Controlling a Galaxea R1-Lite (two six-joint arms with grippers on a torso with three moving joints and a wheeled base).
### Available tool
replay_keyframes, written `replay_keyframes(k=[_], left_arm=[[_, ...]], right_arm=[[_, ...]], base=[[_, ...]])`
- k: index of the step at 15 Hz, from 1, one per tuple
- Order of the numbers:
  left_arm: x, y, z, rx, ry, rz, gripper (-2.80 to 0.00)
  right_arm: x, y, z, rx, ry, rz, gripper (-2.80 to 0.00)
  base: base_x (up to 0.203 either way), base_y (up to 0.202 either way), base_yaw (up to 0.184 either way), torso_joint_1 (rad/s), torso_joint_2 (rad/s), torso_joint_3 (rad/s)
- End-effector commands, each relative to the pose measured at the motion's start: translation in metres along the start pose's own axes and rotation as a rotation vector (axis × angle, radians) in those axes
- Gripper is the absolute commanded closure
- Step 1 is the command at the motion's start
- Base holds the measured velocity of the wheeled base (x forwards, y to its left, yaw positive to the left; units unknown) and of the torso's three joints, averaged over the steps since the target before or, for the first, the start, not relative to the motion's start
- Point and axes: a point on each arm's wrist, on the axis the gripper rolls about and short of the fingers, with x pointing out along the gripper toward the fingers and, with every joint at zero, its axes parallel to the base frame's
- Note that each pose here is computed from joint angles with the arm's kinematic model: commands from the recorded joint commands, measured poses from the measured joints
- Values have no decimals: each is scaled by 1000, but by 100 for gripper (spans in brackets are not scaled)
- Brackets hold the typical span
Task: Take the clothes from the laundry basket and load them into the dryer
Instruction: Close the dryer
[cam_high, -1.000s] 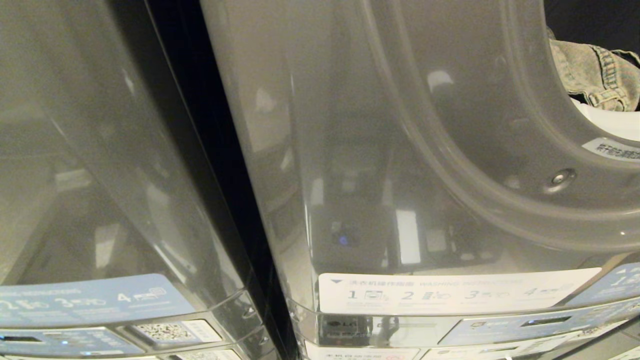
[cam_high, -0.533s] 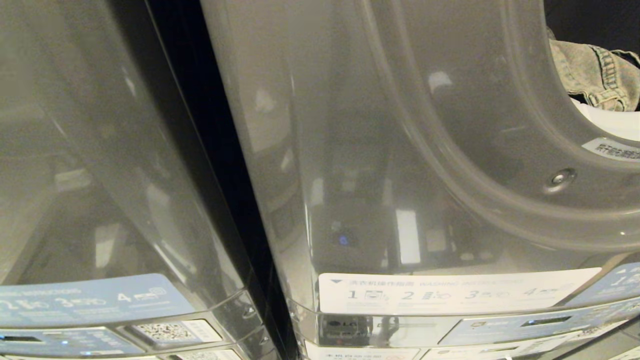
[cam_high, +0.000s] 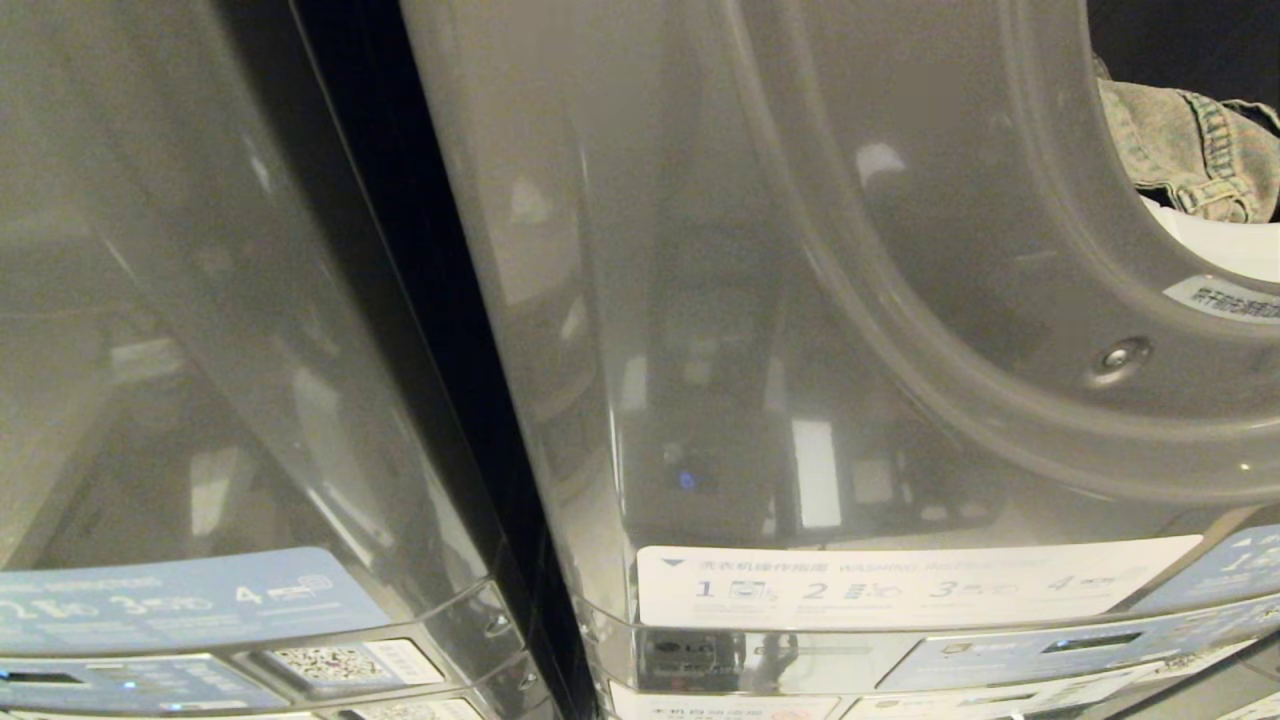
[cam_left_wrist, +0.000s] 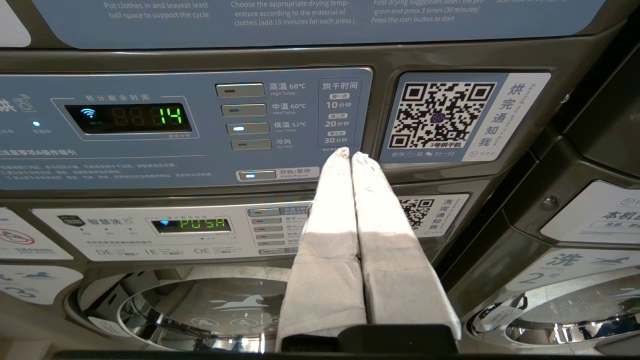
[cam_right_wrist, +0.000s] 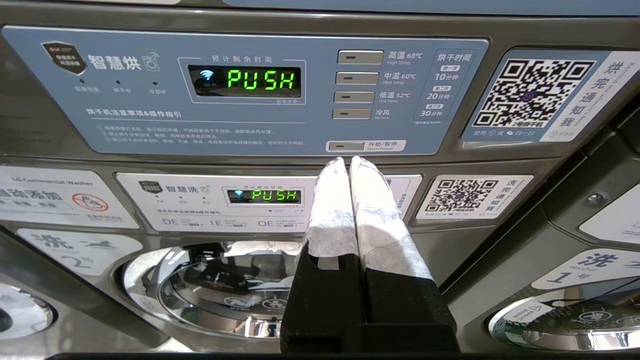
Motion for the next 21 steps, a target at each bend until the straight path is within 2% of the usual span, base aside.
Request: replay_keyframes(k=[1,5,21], left_arm=[[0,0,0,2,-1,0,0],[0,0,0,-1,-1,0,0],[0,0,0,-2,-1,0,0]], right_arm=[[0,0,0,-12,-6,-8,0],[0,0,0,-10,-6,-8,0],[0,0,0,18,-8,-11,0]], base=[[0,0,0,0,0,0],[-24,0,0,3,3,1],[-195,0,3,1,4,2]])
